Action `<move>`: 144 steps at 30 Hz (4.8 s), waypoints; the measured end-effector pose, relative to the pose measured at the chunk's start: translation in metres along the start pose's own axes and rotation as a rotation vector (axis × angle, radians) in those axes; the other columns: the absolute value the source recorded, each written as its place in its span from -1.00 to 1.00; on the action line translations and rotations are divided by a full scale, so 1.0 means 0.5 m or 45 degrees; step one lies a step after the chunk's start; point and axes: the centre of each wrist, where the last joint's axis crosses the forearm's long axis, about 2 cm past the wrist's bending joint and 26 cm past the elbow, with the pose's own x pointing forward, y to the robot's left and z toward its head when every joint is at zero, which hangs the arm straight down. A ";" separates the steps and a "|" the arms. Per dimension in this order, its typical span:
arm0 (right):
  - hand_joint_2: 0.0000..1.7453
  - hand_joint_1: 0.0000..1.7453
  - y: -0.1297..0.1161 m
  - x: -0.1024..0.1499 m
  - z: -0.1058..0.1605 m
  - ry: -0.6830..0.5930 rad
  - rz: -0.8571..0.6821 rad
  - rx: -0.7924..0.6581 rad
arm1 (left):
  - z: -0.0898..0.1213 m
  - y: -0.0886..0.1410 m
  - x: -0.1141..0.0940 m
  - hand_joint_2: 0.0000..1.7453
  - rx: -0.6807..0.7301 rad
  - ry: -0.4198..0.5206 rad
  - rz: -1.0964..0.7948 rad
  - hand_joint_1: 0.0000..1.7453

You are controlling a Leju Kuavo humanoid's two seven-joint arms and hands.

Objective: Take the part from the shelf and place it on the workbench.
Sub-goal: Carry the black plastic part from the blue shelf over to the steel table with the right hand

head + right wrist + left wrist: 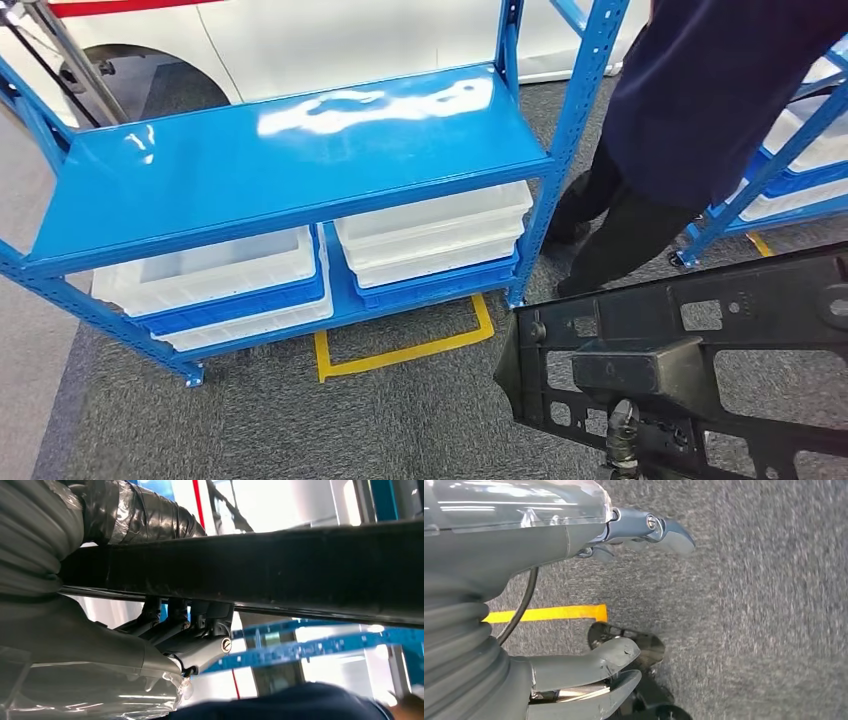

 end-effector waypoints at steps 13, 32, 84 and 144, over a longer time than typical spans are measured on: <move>1.00 1.00 -0.020 0.008 0.012 0.022 0.074 -0.011 | 0.002 -0.002 -0.003 1.00 -0.012 -0.007 -0.001 -1.00; 1.00 1.00 -0.031 0.016 0.022 0.031 0.090 -0.044 | 0.000 -0.003 0.002 1.00 -0.013 -0.010 -0.019 -1.00; 1.00 1.00 -0.045 0.023 0.029 0.032 0.096 -0.078 | -0.004 -0.008 0.010 1.00 -0.019 -0.026 -0.032 -1.00; 1.00 1.00 -0.053 0.024 0.050 0.085 0.134 -0.077 | -0.002 -0.007 0.005 1.00 -0.043 -0.009 -0.014 -1.00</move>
